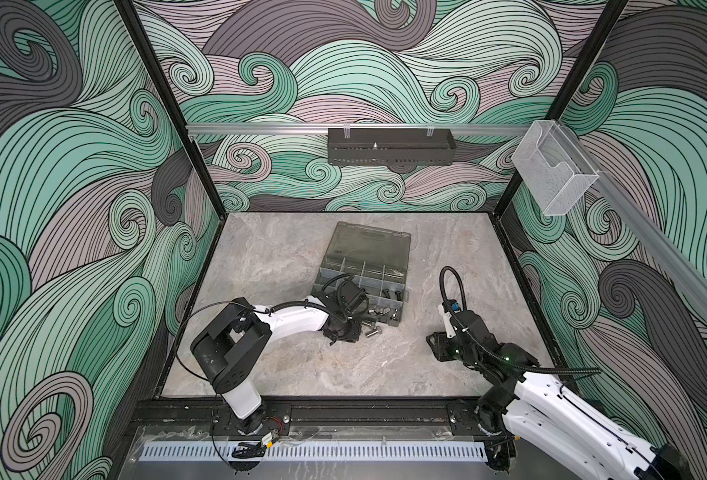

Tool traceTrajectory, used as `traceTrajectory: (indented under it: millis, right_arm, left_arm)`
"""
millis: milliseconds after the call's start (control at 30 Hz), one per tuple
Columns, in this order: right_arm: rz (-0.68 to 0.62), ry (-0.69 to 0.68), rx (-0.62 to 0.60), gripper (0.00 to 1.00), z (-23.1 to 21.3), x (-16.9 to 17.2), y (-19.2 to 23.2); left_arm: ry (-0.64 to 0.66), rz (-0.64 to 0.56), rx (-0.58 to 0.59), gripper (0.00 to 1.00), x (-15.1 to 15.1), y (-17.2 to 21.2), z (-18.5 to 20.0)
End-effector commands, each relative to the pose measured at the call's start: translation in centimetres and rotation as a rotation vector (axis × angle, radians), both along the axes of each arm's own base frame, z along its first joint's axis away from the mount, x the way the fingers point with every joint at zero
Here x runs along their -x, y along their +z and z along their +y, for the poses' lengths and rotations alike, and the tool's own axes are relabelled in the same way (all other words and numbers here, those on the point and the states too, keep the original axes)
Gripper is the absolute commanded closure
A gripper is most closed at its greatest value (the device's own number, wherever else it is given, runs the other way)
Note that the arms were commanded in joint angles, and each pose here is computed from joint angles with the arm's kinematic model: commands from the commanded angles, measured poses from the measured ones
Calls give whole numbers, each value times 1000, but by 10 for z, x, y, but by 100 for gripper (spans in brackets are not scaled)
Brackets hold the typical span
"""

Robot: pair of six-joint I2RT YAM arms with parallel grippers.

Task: Sort the screws and nuts into containers
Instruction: 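Lower the open left gripper onto the black nut and close it, then lift the black nut with the left gripper over the nut compartment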

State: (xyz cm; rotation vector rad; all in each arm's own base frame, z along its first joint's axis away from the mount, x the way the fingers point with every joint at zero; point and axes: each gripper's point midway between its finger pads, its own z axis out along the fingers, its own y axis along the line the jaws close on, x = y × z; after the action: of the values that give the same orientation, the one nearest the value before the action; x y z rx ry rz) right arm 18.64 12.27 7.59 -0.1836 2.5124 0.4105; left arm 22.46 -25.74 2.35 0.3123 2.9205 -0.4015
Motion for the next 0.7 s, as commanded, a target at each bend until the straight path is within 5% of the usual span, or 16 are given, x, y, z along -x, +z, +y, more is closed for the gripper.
traceTrajectory:
  millis: [0,667]
  right_arm:
    - [-3,-10,-2,60,-2,0,0]
    - [-8,-12,-9,60,-2,0,0]
  left_arm:
    - [-5,-17,-46,70,-3,-2,5]
    - [-9,-32,-94,77,-12,-8,6]
